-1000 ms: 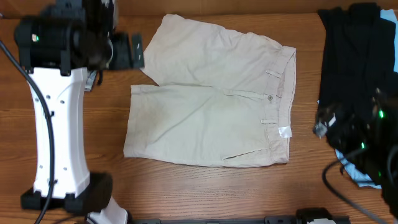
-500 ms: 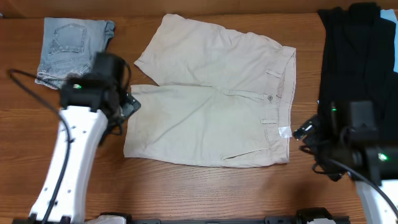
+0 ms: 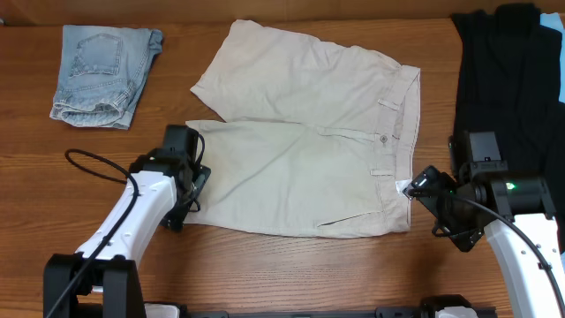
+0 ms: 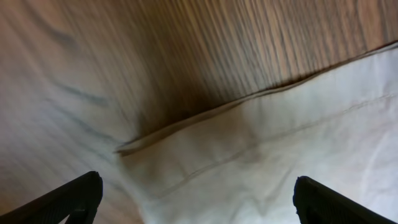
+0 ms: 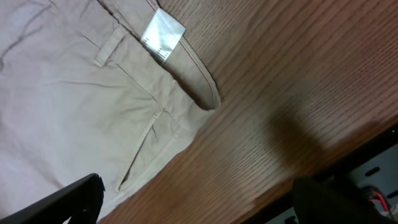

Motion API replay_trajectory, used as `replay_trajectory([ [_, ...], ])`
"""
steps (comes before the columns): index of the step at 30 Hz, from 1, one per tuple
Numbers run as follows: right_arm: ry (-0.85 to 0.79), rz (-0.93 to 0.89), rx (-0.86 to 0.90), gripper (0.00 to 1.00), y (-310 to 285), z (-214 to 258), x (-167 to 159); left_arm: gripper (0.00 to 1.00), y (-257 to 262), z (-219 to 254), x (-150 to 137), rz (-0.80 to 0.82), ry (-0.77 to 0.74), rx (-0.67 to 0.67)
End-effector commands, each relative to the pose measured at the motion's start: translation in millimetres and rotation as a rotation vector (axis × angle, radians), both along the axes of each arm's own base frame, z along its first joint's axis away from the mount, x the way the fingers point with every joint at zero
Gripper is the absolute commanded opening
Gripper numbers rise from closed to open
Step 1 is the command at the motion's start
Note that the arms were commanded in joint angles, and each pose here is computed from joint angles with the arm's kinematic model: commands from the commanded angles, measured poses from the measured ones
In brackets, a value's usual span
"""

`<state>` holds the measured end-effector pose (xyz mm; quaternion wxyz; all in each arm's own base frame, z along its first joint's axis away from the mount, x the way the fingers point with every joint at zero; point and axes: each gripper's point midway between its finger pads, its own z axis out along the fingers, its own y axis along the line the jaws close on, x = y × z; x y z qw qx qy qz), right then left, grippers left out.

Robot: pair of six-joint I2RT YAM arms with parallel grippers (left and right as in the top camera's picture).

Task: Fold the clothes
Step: 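Pinch the bottom hem corners of the shorts with both grippers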

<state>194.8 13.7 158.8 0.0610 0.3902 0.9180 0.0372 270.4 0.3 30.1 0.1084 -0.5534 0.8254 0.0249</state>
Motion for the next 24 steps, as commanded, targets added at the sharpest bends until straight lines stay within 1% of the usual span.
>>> replay_trajectory([
  [1, 0.024, 0.02, -0.019, 1.0, -2, -5, 2, 0.98, -7, -27, -24, 0.106, 0.035, -0.058],
  [3, 0.038, 0.025, -0.017, 1.0, 0, -7, 2, 0.97, -6, -39, -31, 0.142, 0.024, -0.066],
  [8, 0.044, 0.051, -0.018, 0.99, 5, -9, 3, 0.94, -5, -51, -34, 0.146, -0.002, -0.065],
  [9, 0.043, 0.06, -0.018, 0.99, 7, -9, 3, 0.85, -4, -51, -32, 0.147, -0.009, -0.058],
  [11, 0.044, 0.062, -0.017, 0.99, 9, -9, 2, 0.76, -4, -50, -31, 0.146, -0.014, -0.059],
  [13, 0.044, 0.067, -0.017, 0.96, 10, -9, 2, 0.64, -4, -50, -31, 0.146, -0.013, -0.061],
  [14, 0.044, 0.067, -0.017, 0.95, 10, -9, 2, 0.6, -5, -50, -32, 0.144, -0.012, -0.063],
  [16, 0.045, 0.068, -0.009, 0.91, 11, -9, 2, 0.45, -4, -51, -33, 0.129, -0.006, -0.06],
  [18, 0.048, 0.069, 0.009, 0.89, 14, -9, 1, 0.34, -4, -51, -33, 0.11, -0.003, -0.057],
  [19, 0.055, 0.06, 0.019, 0.87, 16, -9, 0, 0.24, -4, -51, -32, 0.101, -0.002, -0.055],
  [20, 0.059, 0.054, 0.021, 0.86, 16, -10, -1, 0.19, -4, -51, -32, 0.097, -0.001, -0.055],
  [21, 0.068, 0.04, 0.022, 0.86, 16, -10, -3, 0.08, -4, -51, -33, 0.097, -0.001, -0.055],
  [22, 0.074, 0.041, 0.025, 0.83, 16, -10, -5, 0.04, -4, -51, -33, 0.097, 0.0, -0.055],
  [24, 0.092, 0.025, 0.029, 0.83, 16, -14, -8, 0.04, -4, -51, -38, 0.097, 0.02, -0.052],
])
